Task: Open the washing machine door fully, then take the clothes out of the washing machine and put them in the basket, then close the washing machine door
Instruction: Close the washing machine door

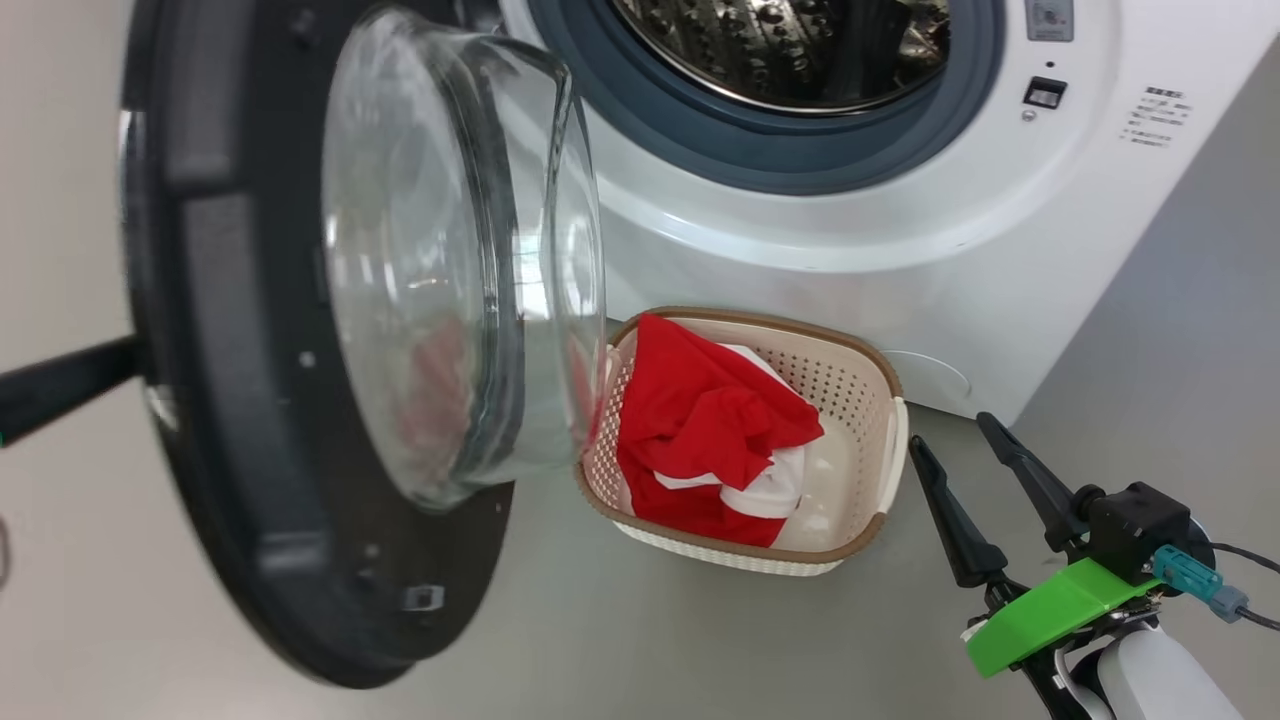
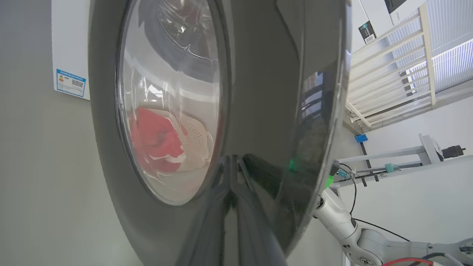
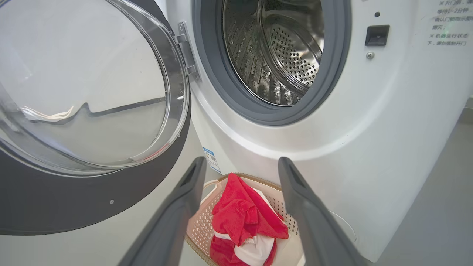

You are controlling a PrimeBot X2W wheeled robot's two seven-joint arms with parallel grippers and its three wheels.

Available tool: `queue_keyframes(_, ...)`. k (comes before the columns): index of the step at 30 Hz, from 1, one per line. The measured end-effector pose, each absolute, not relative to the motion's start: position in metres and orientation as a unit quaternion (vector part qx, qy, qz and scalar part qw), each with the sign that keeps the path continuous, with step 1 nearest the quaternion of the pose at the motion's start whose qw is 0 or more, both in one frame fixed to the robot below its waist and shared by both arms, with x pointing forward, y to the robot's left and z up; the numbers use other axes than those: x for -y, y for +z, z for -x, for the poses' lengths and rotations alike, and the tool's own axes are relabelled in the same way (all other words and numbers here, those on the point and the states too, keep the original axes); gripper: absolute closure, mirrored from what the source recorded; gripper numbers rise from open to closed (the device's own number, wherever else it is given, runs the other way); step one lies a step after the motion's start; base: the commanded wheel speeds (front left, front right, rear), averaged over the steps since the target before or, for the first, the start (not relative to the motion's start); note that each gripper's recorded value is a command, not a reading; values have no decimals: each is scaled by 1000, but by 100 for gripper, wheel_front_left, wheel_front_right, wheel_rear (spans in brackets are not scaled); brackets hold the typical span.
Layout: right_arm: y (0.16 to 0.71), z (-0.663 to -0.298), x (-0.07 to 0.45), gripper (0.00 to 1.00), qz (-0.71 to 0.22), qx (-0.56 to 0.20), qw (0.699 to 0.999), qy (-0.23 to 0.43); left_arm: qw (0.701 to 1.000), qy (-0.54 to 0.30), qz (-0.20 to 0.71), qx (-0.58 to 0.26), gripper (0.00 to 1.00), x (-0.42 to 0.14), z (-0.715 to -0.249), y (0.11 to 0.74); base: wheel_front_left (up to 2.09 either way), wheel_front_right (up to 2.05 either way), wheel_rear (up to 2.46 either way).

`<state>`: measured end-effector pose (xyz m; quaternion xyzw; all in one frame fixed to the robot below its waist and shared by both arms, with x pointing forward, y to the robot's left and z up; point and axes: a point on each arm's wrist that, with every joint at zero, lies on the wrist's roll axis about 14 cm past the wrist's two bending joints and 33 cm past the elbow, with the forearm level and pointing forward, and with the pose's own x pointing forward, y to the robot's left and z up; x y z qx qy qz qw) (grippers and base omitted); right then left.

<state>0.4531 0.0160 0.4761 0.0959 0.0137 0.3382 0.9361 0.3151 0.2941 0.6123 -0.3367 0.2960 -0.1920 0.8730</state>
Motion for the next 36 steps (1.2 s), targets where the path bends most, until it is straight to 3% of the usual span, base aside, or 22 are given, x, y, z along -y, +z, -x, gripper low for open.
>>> queue_keyframes(15, 484, -454, 33, 0, -100, -1, 958, 268, 838, -359, 319, -261, 100, -179, -371, 632, 0, 0, 0)
queue_keyframes(36, 477, -443, 119, 0, -103, 0, 985, 139, 816, -411, 351, -203, 100, -108, -474, 648, 0, 0, 0)
